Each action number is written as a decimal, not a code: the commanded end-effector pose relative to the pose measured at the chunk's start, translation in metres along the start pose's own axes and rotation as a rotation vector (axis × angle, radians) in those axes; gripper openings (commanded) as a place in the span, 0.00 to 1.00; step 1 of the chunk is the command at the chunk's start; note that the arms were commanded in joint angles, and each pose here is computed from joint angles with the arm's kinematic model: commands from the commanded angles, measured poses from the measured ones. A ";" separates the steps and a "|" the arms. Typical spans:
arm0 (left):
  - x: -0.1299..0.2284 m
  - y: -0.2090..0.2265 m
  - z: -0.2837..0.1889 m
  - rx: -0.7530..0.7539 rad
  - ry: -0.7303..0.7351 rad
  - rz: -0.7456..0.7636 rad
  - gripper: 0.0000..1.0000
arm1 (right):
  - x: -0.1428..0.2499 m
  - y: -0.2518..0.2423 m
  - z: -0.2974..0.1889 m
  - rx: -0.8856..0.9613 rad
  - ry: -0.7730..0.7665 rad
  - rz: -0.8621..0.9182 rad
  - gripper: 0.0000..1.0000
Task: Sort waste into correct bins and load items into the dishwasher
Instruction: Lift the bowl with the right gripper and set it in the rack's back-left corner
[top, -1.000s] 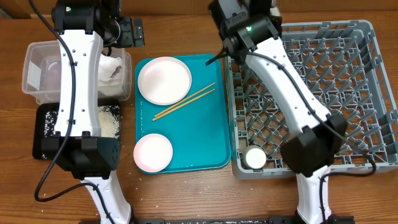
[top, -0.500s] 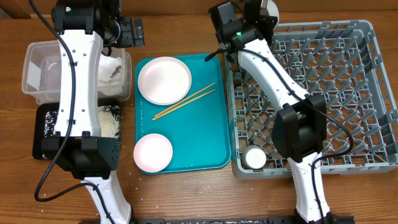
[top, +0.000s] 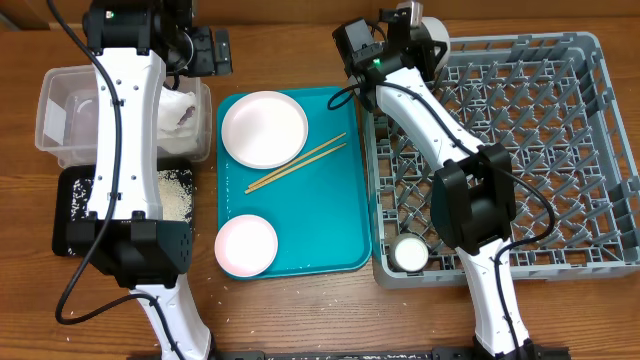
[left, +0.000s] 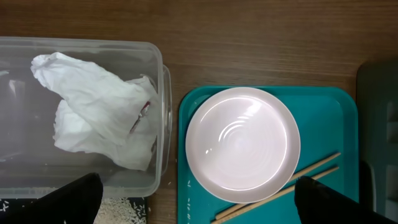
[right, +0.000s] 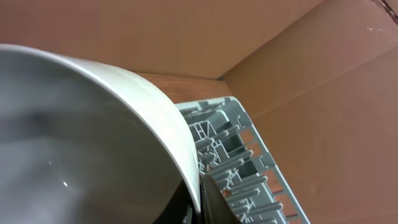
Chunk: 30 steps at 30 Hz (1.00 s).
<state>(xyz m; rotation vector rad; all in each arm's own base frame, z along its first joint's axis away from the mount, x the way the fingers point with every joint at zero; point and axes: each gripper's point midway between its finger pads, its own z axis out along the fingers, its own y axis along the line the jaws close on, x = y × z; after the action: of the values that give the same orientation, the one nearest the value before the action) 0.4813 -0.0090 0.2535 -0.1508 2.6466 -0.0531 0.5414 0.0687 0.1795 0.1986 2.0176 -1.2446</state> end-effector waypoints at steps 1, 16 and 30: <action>-0.009 0.001 -0.020 -0.005 -0.057 -0.003 1.00 | 0.017 0.018 -0.001 -0.031 0.026 -0.069 0.04; -0.009 0.001 -0.020 -0.005 -0.057 -0.003 1.00 | 0.032 0.052 -0.051 -0.182 0.025 -0.174 0.07; -0.009 0.001 -0.020 -0.005 -0.057 -0.003 1.00 | 0.032 0.054 -0.045 -0.198 0.039 -0.153 0.16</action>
<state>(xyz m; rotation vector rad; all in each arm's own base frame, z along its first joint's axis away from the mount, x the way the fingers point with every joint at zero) 0.4813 -0.0090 0.2535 -0.1508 2.6466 -0.0531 0.5217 0.1272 0.1429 -0.0174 2.1636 -1.1509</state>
